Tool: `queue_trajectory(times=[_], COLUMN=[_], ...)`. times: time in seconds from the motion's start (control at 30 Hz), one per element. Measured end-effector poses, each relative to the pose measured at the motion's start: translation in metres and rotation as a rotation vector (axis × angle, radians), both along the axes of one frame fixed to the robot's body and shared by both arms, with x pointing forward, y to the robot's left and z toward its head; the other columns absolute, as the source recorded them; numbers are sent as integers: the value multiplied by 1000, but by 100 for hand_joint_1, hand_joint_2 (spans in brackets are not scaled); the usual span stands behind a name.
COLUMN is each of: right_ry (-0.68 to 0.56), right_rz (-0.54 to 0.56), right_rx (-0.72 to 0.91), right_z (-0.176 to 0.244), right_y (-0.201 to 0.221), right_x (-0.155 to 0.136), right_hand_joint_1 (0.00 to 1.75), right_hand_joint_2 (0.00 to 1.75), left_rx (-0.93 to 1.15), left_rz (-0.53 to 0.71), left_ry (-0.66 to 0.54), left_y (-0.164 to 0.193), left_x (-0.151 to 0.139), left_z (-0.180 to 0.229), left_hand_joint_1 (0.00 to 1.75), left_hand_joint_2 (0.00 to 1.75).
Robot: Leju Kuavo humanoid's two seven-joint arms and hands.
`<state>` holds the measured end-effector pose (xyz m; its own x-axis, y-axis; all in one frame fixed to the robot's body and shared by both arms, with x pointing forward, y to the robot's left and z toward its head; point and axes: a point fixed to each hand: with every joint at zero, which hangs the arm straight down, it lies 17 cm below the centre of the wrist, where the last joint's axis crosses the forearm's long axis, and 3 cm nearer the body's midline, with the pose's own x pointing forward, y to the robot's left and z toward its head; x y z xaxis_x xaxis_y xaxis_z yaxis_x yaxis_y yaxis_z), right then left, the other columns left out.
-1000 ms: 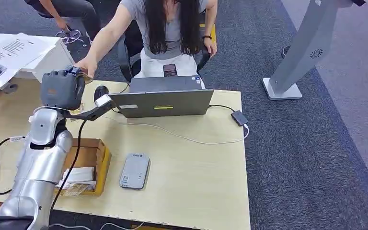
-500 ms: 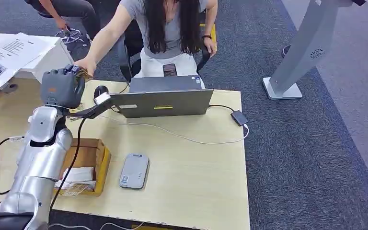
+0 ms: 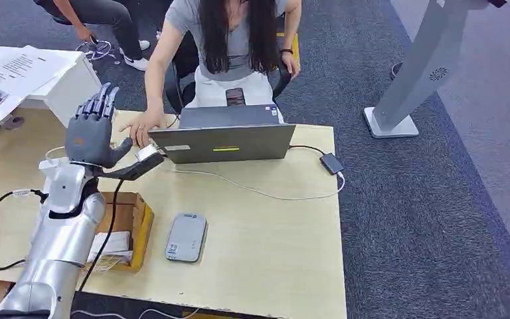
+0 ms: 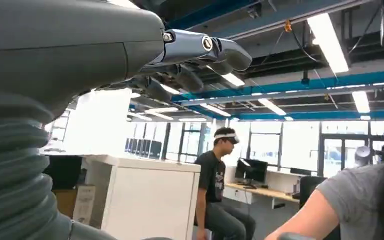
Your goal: Pass the card to the sensor for recognition and then transmit it.
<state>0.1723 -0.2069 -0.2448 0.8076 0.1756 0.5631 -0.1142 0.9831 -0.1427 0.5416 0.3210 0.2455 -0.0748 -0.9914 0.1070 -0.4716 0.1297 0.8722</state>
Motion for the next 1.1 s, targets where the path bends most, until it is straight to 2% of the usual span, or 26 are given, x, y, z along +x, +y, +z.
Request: queue_trajectory(times=[0.3, 0.5, 0.57, 0.77, 0.9, 1.1], right_ry=[-17, -27, -24, -29, -31, -31], right_rz=[-44, -88, -109, -149, -159, -164], right_rx=[-3, -10, -9, -14, -14, -15], right_z=[1, 0, -1, -1, -1, -2], right_y=[-5, -13, -16, -25, -28, -30], right_x=[-2, -7, -10, -12, -14, -14], right_hand_joint_1=[0, 0, 0, 0, 0, 0], right_hand_joint_2=[175, 175, 175, 175, 175, 175], left_rx=[-28, -22, -21, -57, -67, -71], left_rz=[-119, -183, -191, -202, -206, -207], left_ry=[-70, -137, -138, -77, -40, -31], left_y=[-45, -66, -67, -67, -68, -68], left_x=[-79, -158, -187, -242, -263, -270], left_z=[-14, -21, -30, -55, -65, -66], left_hand_joint_1=[0, 0, 0, 0, 0, 0], left_hand_joint_2=[175, 175, 175, 175, 175, 175])
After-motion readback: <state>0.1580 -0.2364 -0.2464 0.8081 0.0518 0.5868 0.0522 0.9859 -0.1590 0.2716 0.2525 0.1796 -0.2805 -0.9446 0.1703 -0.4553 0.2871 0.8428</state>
